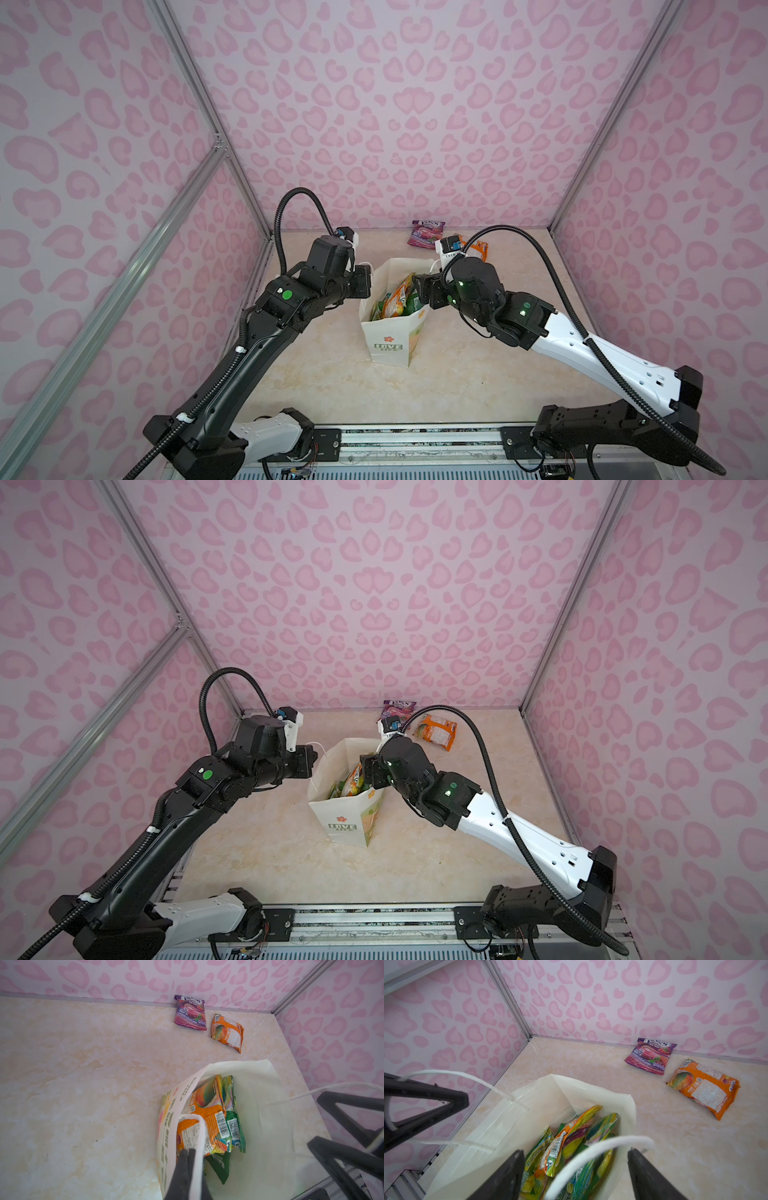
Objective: Place the snacks into the paper bag
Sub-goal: Move the paper bag to the center of the table.
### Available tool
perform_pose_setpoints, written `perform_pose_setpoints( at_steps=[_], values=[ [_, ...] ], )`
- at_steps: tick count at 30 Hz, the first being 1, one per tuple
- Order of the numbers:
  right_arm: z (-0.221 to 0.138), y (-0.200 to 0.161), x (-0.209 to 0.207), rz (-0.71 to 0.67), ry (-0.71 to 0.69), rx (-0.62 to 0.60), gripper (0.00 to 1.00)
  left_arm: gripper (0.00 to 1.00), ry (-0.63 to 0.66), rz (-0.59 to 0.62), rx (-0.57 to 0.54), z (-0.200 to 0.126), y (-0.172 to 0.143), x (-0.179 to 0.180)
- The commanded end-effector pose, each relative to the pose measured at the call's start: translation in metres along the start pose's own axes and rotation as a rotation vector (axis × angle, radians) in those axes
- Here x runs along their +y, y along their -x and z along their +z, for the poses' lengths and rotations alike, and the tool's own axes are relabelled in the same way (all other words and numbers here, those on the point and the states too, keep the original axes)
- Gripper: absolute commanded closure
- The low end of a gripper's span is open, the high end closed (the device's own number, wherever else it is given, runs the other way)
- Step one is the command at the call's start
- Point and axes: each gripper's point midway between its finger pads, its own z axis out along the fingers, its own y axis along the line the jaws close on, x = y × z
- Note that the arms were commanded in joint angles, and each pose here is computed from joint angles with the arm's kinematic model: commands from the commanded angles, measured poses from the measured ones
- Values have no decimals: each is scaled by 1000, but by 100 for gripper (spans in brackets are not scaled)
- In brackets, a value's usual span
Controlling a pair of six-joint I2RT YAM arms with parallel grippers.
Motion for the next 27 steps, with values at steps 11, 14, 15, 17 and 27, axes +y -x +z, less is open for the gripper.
perform_pose_setpoints(
  at_steps=[11,14,15,17,27],
  values=[
    [-53,37,-140,221,-291,-167,8,97,-38,63,-44,4,-11,1],
    [-33,15,-191,374,-329,-135,8,97,-54,69,-44,2,-13,-1],
    [-26,8,-204,411,-340,-128,9,97,-56,71,-49,1,-13,-1],
    [-5,-8,-229,462,-373,-101,9,97,-51,72,-58,0,-12,0],
    [100,-58,-315,589,-424,-9,12,96,-56,77,-80,-5,-12,1]
  ],
)
